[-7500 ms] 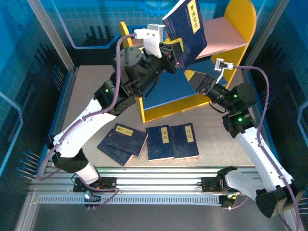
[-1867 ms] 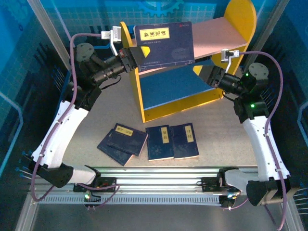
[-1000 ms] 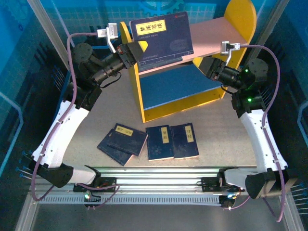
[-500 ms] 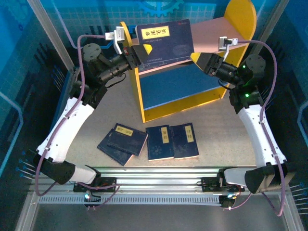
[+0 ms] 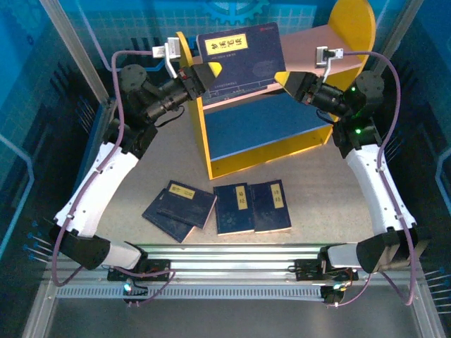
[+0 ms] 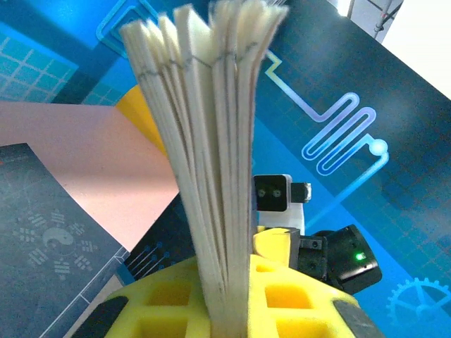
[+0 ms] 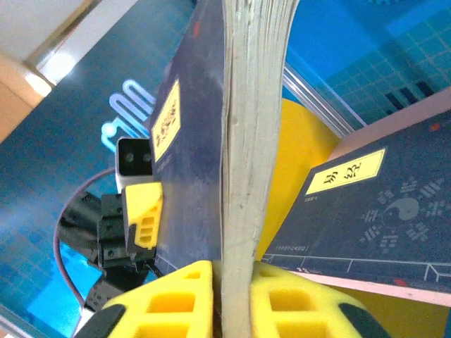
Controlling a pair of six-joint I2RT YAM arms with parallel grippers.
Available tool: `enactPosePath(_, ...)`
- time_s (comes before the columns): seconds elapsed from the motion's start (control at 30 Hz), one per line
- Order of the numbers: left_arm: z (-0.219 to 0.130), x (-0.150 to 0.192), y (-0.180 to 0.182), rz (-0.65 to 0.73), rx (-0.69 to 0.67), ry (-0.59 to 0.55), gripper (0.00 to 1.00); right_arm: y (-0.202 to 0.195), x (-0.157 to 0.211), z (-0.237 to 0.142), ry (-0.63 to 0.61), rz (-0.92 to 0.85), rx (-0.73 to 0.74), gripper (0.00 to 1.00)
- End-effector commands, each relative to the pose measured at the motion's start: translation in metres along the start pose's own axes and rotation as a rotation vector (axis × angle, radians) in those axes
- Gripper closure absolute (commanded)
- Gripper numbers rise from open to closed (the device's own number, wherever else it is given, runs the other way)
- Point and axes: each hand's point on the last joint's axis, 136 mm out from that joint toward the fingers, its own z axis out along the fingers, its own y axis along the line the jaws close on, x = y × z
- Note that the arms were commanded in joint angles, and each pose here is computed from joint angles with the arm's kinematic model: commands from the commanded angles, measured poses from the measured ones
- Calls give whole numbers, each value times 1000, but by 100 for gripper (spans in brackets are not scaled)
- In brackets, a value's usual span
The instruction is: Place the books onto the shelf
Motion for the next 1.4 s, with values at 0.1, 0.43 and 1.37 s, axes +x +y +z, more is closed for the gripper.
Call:
enactPosePath(0.1, -9, -6, -14, 33, 31, -31, 83, 12, -10, 6, 17, -39, -34, 100)
enactPosePath(0.43, -72, -22, -21, 155, -172, -173, 53, -5, -27, 3, 16, -10, -19, 100)
enactPosePath(1.37, -149, -3, 15, 201, -477, -231, 47, -30, -5, 34, 73, 27, 2, 100)
